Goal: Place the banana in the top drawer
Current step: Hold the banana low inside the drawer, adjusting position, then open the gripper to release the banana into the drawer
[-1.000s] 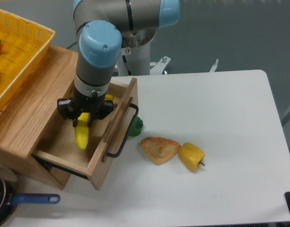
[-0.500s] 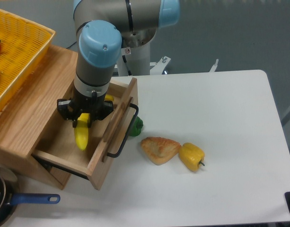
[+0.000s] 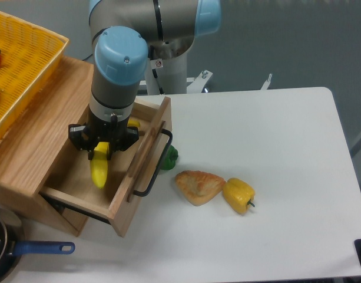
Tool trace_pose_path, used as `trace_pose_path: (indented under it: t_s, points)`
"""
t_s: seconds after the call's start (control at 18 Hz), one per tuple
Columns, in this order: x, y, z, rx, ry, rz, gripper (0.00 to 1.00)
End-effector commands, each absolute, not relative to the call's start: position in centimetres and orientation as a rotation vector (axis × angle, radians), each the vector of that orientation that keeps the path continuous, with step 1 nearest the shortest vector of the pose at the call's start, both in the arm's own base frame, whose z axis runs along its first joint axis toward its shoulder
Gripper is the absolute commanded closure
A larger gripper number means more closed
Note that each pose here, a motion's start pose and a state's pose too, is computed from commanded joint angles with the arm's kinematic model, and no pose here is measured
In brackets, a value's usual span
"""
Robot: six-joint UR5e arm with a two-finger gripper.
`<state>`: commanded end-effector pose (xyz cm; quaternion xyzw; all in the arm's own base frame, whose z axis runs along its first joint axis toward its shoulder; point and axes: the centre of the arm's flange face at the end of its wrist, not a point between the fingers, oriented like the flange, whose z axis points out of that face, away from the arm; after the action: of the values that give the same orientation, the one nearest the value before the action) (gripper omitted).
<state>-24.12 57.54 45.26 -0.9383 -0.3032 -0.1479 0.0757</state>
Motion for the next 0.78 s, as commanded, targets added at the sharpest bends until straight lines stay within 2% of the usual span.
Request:
trace_pose_path:
  t_s: [0.39, 0.61, 0.78]
  points:
    - [-24.08, 57.45, 45.11, -2.818, -0.911, -0.441, 0.54]
    - [-23.89, 57.42, 44.93, -2.84, -0.908, -0.397, 0.53]
    - [-23.78, 57.44, 45.34, -2.832, -0.88, -0.386, 0.49]
